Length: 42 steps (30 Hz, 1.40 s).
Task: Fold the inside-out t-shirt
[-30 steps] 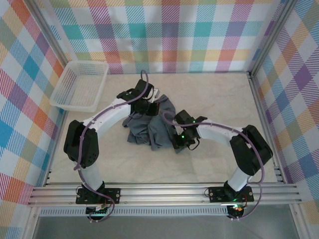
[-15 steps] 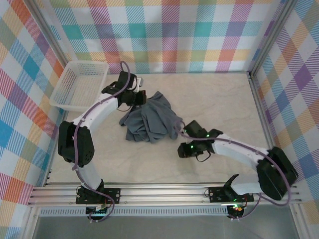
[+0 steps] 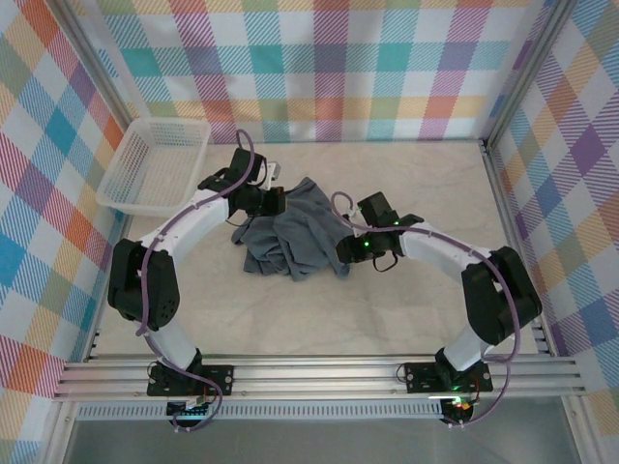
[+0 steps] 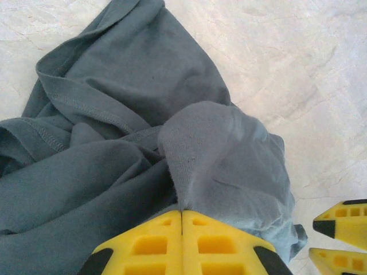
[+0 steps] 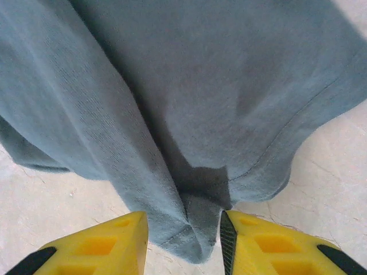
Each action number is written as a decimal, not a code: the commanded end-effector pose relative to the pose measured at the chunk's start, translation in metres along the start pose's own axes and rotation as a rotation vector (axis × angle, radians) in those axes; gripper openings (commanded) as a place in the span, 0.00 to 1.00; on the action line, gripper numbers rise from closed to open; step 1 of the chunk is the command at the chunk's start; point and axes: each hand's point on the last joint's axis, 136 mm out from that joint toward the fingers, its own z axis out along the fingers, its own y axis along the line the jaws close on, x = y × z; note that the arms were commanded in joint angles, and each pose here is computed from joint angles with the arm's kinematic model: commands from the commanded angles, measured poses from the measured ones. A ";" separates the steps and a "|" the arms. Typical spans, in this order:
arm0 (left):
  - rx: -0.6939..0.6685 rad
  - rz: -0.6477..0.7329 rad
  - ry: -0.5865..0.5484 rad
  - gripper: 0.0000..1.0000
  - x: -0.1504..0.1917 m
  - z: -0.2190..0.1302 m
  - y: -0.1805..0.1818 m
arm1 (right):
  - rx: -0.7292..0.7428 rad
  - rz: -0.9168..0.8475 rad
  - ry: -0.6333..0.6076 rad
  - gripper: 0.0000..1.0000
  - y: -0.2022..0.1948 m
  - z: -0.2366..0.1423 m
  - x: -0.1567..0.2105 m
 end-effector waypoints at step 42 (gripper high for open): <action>0.157 0.115 0.079 0.19 0.024 -0.003 -0.034 | 0.189 0.164 -0.171 0.38 -0.030 -0.059 0.056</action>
